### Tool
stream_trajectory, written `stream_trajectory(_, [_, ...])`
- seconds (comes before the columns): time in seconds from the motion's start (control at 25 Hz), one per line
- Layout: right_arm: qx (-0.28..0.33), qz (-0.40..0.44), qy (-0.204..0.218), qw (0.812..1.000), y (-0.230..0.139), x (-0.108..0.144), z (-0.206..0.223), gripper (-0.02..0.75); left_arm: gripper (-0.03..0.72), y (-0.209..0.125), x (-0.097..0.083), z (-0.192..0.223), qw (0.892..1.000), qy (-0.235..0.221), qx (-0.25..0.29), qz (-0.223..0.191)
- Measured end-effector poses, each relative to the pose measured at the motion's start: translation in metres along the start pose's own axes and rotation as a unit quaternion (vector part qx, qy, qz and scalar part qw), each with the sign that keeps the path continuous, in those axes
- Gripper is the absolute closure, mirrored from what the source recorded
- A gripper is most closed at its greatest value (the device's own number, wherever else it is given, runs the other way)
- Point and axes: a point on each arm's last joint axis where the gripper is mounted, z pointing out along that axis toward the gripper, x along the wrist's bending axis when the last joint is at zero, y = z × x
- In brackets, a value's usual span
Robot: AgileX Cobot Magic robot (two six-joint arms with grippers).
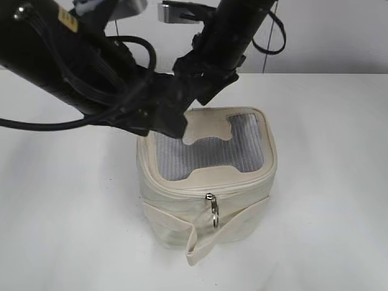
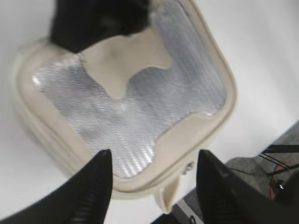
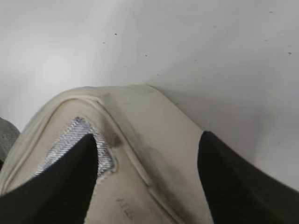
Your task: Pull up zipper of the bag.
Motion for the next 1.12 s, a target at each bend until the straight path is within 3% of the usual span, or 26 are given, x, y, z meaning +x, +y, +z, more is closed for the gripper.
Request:
stream_trajectory(0.2, [-0.012, 0.031, -0.052, 0.998, -0.005, -0.018, -0.029, 0.205, 0.249, 0.013, 0.033, -0.006, 0.999, 0.036, -0.023, 0.014])
stream_trajectory(0.44, [-0.038, 0.095, -0.072, 0.992, -0.014, -0.045, -0.058, 0.204, 0.249, 0.026, 0.054, -0.013, 0.995, 0.058, -0.068, 0.048])
stream_trajectory(0.84, [-0.050, 0.156, -0.089, 0.982, -0.044, -0.063, -0.093, 0.204, 0.249, 0.074, 0.057, 0.015, 0.991, 0.062, -0.075, 0.092])
stream_trajectory(1.12, [-0.004, 0.175, -0.092, 0.980, -0.078, -0.056, -0.089, 0.204, 0.249, 0.113, 0.050, 0.048, 0.987, 0.017, -0.021, 0.159])
